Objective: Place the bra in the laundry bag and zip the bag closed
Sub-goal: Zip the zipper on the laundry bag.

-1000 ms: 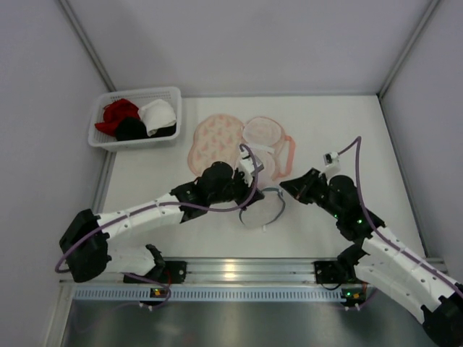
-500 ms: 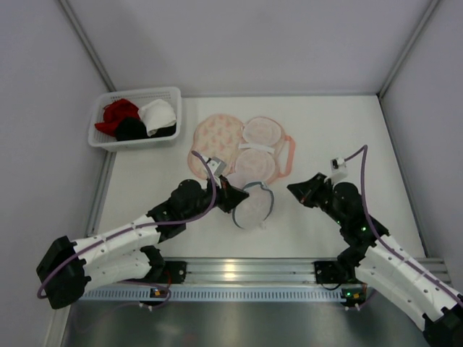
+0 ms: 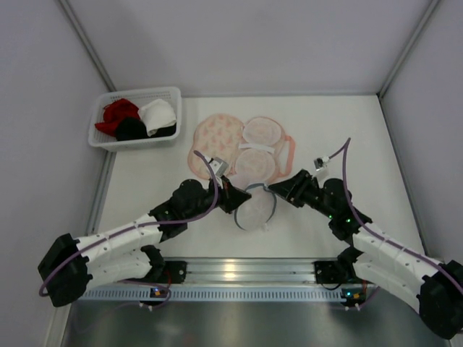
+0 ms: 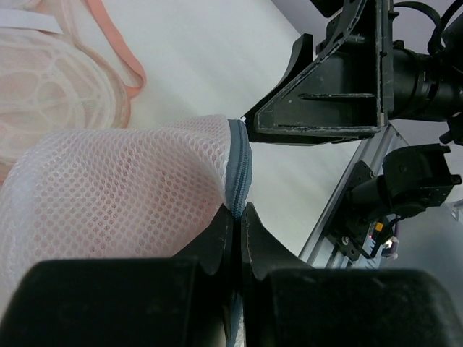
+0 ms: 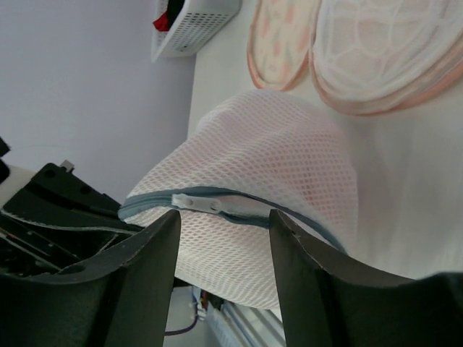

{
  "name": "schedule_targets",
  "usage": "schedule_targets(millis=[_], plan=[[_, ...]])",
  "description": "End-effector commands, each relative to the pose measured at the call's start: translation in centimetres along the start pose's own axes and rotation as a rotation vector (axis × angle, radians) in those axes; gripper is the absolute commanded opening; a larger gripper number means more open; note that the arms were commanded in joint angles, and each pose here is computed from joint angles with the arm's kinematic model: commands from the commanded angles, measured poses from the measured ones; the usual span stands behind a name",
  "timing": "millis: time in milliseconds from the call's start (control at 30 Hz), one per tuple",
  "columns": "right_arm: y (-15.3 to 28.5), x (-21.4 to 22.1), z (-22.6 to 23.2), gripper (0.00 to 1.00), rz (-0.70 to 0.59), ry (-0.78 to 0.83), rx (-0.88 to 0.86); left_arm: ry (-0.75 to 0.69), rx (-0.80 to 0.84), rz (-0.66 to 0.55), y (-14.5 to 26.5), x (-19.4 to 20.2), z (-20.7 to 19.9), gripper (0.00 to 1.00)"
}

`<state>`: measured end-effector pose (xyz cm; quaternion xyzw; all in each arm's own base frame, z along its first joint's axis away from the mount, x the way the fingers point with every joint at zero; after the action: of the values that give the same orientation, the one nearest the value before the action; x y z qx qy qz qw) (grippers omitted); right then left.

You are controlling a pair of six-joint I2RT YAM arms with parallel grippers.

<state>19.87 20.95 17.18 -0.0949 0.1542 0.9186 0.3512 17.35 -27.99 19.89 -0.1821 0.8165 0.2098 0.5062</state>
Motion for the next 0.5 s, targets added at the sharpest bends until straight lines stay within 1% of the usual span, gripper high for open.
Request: schedule_targets(millis=[0, 100, 133, 233, 300, 367, 400, 467], plan=[[0.4, -1.3, 4.5, 0.54, -0.045, -0.047, -0.186, -0.043, 0.075, -0.097, -0.6, -3.0, -1.6, 0.00], [0.3, -1.6, 5.1, 0.56, -0.056, -0.090, -0.205, -0.042, 0.076, -0.088, -0.9, -3.0, -1.6, 0.00], [0.3, -1.5, 5.1, 0.56, -0.055, -0.126, -0.224, -0.045, 0.078, -0.087, -0.9, -3.0, -1.7, 0.00], [0.0, -1.2, 4.5, 0.56, -0.040, -0.174, -0.209, -0.053, 0.077, -0.099, -0.9, -3.4, -1.7, 0.00], [-0.2, -1.0, 3.8, 0.56, -0.033, -0.184, -0.171, -0.058, 0.078, -0.104, -0.8, -3.6, -1.8, 0.00], [-0.1, -1.3, 3.8, 0.56, -0.049, -0.159, -0.144, -0.062, 0.076, -0.111, -0.7, -3.7, -1.8, 0.00], [-0.1, -1.2, 3.0, 0.56, -0.050, -0.156, -0.095, -0.062, 0.077, -0.113, -0.7, -3.8, -1.8, 0.00], [0.1, -1.5, 3.4, 0.57, -0.069, -0.134, -0.095, -0.062, 0.075, -0.113, -0.7, -3.8, -1.8, 0.00]])
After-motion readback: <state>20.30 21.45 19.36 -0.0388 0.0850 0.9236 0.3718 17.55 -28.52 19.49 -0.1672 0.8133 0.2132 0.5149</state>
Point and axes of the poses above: each gripper's point midway between its finger pads, its own y axis back along the fingers, its own z axis along the line the jaws close on, x = y × z, the point moved 3 cm from there along y, back along the fingers, and after that the axes turned 8 degrees about -y, right-handed, at the moved point
